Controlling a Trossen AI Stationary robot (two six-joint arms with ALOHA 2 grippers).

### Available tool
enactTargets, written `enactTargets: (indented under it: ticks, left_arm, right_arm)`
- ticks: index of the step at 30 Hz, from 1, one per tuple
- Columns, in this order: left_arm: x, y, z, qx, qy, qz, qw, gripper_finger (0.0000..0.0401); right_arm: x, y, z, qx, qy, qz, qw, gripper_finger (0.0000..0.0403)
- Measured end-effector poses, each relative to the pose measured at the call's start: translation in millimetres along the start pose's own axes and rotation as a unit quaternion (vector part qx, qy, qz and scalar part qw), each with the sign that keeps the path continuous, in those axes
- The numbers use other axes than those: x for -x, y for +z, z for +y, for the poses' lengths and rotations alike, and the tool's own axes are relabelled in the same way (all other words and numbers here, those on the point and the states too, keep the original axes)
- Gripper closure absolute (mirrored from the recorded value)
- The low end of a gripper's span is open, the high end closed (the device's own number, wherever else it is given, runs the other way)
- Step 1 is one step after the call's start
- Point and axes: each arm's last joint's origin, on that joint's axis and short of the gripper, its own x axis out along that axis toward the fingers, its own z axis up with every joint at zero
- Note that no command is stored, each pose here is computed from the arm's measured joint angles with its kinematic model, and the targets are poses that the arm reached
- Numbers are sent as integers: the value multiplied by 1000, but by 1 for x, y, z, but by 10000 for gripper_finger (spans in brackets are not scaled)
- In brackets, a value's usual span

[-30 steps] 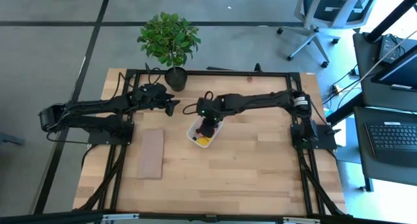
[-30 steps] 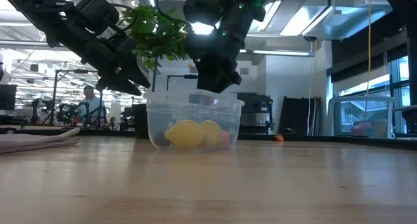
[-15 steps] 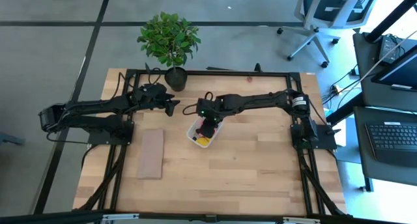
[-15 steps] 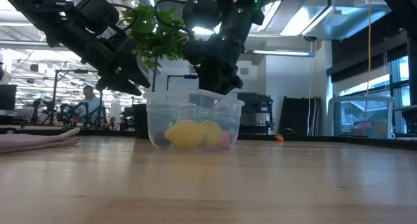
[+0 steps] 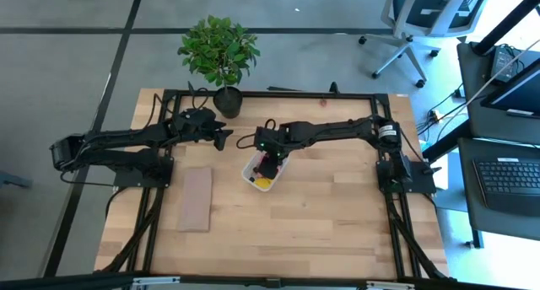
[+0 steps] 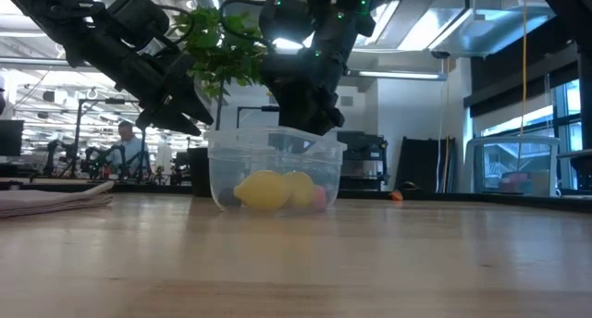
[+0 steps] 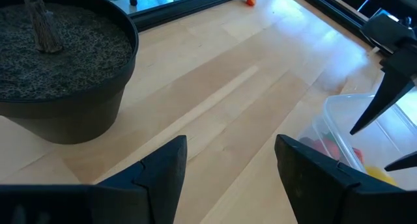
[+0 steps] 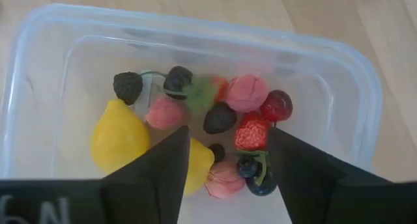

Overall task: Pick and placing Produce into tupperware
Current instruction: Put the right strawberry into the transparent bin, then put the strawberry into the transparent bin

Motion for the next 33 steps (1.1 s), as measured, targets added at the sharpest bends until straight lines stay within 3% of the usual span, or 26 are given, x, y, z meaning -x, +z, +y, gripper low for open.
enactTargets:
  ticks: [11, 18, 20, 25, 33]
  left_arm:
    - [0, 0, 0, 3, 0, 0, 1000, 176]
    - [0, 0, 0, 4, 0, 0, 1000, 176]
    - [0, 0, 0, 4, 0, 0, 1000, 176]
    - [0, 0, 0, 4, 0, 0, 1000, 176]
    - [0, 0, 0, 4, 0, 0, 1000, 176]
  right_arm:
    - [0, 2, 0, -19, 3, -7, 1000, 188]
    - [0, 2, 1, -23, 7, -8, 1000, 114]
    - [3, 2, 3, -31, 40, 5, 999, 94]
    - [26, 15, 9, -26, 152, 28, 988, 73]
    - [87, 42, 17, -37, 141, -10, 989, 72]
